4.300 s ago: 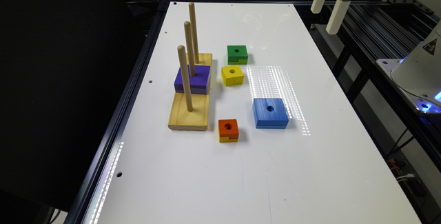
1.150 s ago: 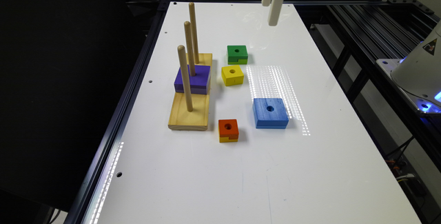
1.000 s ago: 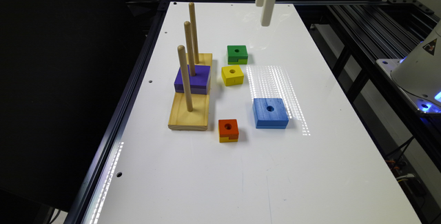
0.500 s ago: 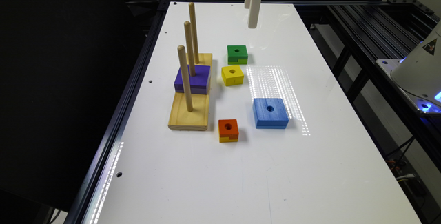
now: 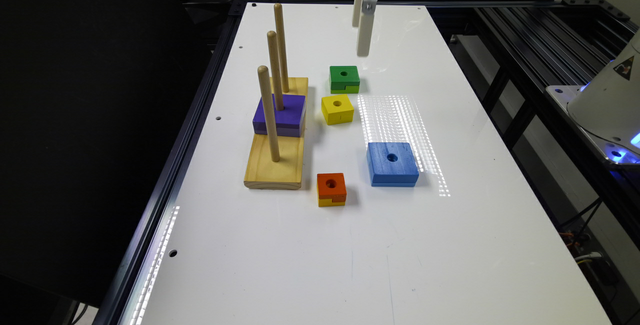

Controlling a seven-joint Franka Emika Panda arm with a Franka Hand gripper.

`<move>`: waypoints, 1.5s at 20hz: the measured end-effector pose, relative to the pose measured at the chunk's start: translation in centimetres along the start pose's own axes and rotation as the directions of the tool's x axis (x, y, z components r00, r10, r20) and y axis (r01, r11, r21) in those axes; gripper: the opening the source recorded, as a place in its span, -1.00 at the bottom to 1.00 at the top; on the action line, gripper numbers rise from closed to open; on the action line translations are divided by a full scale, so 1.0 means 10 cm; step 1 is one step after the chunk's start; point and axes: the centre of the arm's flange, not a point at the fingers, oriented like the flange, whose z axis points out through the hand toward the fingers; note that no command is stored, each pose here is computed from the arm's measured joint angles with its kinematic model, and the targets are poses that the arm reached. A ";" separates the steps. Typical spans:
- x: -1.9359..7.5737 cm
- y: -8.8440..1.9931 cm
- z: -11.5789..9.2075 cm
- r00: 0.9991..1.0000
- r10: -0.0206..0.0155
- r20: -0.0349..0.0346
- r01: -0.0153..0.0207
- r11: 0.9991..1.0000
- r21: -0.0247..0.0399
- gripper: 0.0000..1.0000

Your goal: Pick up yellow block.

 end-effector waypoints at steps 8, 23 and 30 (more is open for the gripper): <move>0.016 -0.01 0.14 1.000 0.000 0.005 0.000 1.000 -0.005 1.00; 0.039 -0.04 0.43 1.000 0.000 0.007 0.000 1.000 -0.006 1.00; 0.077 -0.07 0.39 1.000 0.000 -0.001 0.000 1.000 0.002 1.00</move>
